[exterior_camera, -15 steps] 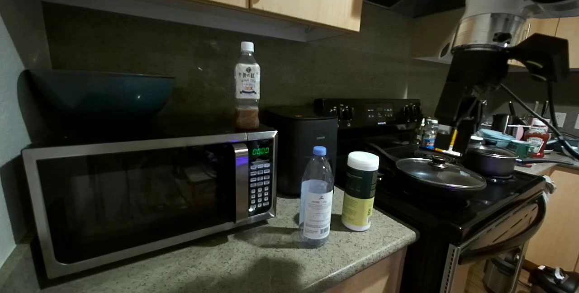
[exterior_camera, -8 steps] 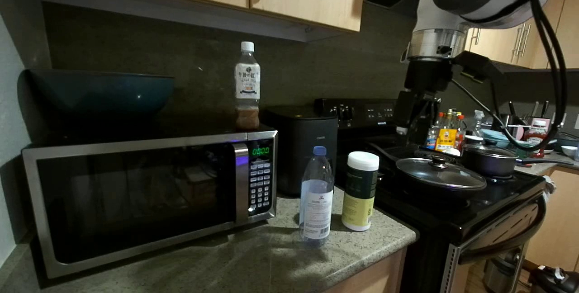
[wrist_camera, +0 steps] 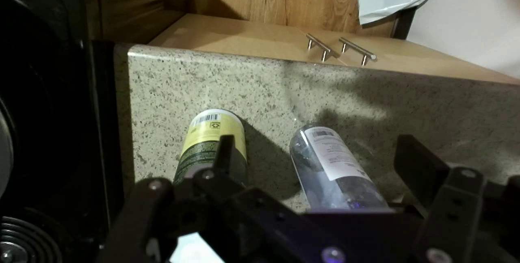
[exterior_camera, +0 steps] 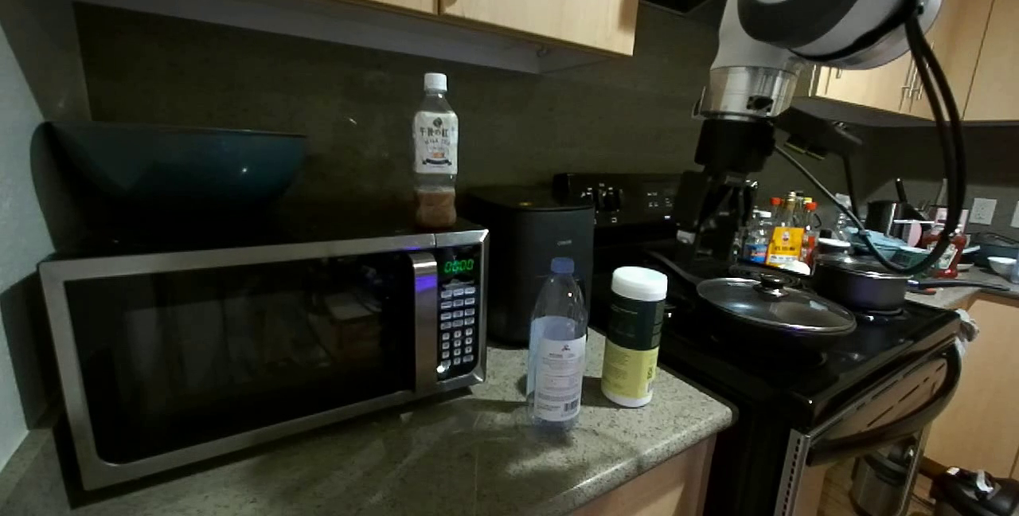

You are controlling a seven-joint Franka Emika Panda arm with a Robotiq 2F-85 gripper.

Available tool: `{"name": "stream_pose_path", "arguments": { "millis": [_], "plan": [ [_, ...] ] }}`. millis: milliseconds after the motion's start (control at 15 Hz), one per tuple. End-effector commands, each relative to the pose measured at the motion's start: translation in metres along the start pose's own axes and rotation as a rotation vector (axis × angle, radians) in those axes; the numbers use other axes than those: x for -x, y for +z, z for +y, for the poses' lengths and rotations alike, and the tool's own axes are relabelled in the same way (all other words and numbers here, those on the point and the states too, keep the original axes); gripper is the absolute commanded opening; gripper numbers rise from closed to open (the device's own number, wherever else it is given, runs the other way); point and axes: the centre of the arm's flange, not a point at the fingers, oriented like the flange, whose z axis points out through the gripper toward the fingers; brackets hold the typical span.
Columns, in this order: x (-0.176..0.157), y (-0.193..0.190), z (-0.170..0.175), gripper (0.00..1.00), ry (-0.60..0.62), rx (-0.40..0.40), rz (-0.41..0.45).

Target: Swap around the green bottle and the water bottle

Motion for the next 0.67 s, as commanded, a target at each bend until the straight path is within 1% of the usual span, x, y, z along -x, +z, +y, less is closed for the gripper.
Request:
{"name": "stream_pose_path", "arguments": {
  "millis": [0,200,333,400,467,600],
  "plan": [
    [-0.048,0.030,0.014,1.00,0.048,0.011,0.049],
    [-0.072,0.047,0.023,1.00,0.071,0.032,0.074],
    [-0.084,0.052,0.030,1.00,0.113,0.062,0.089],
    [-0.086,0.050,0.029,1.00,0.115,0.068,0.095],
    [-0.073,0.053,0.029,1.00,0.087,0.044,0.075],
    [-0.081,0.054,0.031,1.00,0.100,0.048,0.079]
  ]
}}
